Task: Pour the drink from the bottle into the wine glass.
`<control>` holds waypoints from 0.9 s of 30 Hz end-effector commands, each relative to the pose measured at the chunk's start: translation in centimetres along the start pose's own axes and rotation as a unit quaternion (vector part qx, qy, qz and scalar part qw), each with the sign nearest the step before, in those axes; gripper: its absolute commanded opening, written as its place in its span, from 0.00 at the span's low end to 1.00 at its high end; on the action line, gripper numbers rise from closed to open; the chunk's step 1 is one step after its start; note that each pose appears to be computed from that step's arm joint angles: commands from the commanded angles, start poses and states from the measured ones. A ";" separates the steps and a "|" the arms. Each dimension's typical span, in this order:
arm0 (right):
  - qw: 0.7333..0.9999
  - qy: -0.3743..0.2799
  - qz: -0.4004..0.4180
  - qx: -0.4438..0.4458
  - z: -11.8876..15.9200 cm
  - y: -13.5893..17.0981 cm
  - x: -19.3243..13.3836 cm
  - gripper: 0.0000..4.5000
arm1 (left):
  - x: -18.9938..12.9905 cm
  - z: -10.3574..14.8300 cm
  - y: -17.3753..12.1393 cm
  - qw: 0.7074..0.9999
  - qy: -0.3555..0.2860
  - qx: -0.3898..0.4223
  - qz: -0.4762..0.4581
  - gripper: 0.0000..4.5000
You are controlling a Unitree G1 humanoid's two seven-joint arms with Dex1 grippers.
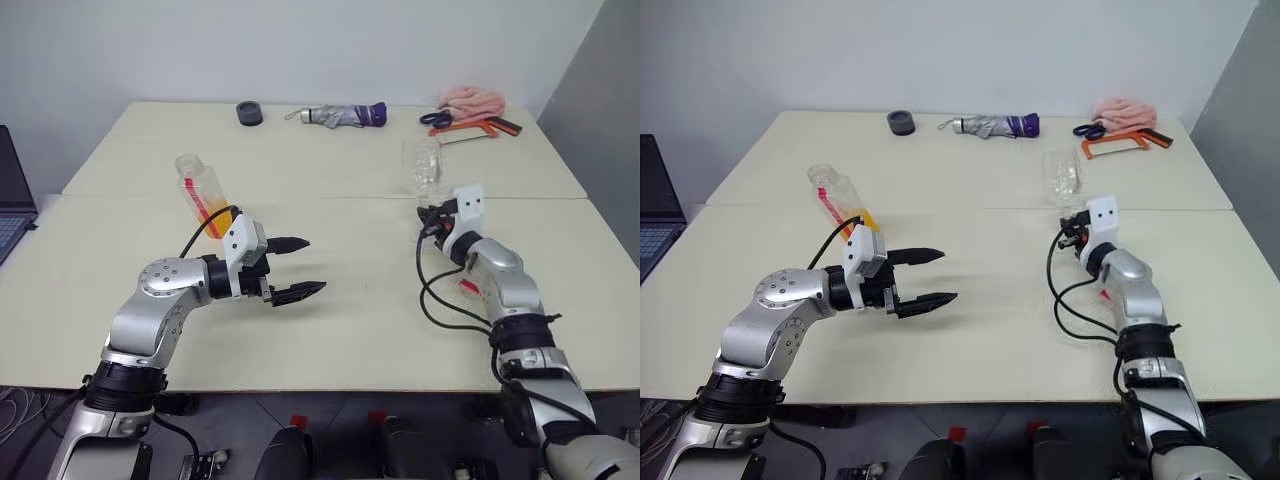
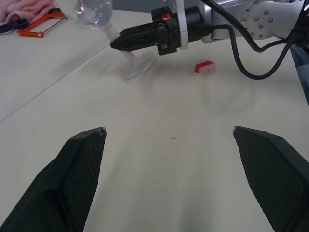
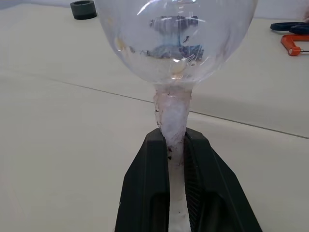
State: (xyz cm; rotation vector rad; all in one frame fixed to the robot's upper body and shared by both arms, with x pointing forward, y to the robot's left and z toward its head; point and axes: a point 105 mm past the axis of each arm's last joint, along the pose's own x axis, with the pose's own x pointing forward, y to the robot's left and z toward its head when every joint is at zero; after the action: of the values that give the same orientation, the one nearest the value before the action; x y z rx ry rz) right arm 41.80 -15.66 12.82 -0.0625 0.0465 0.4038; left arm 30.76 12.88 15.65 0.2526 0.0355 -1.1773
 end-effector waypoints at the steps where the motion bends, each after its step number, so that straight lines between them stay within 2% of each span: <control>1: 0.997 0.074 -0.005 0.027 -4.2 -0.2 -1.4 0.03 | -0.3 1.2 0.0 1.000 -0.014 0.016 0.001 1.00; 7: 0.996 0.081 -0.015 0.020 -4.9 -0.2 -2.3 0.03 | -0.2 1.2 0.1 1.000 -0.014 0.015 0.003 1.00; 10: 0.999 0.048 -0.023 -0.003 -3.9 -0.3 -2.3 0.03 | -0.3 1.2 0.4 1.000 -0.018 0.014 0.015 1.00; 11: 0.999 0.015 -0.017 -0.022 -2.6 0.1 -2.2 0.03 | -0.4 1.2 0.7 0.999 -0.021 0.013 0.030 1.00; 15: 0.990 -0.104 0.029 -0.085 1.9 3.1 -2.3 0.03 | -1.6 1.1 2.3 0.993 -0.034 0.004 0.115 1.00; 17: 0.985 -0.138 0.054 -0.091 3.2 5.0 -2.3 0.03 | -2.3 0.8 2.6 0.988 -0.034 0.000 0.148 1.00; 23: 0.977 -0.145 0.133 -0.081 4.0 10.5 0.5 0.03 | -4.1 0.0 2.7 0.978 -0.020 -0.004 0.207 1.00; 27: 0.973 -0.123 0.166 -0.106 3.5 12.4 2.4 0.03 | -4.9 -0.1 2.9 0.971 -0.016 -0.001 0.238 1.00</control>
State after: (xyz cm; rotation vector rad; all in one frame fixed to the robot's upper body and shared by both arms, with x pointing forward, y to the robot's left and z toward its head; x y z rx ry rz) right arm 39.13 -3.52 14.79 -0.1826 -0.1962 0.7285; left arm 31.64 17.74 15.27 0.1886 0.0008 -0.7456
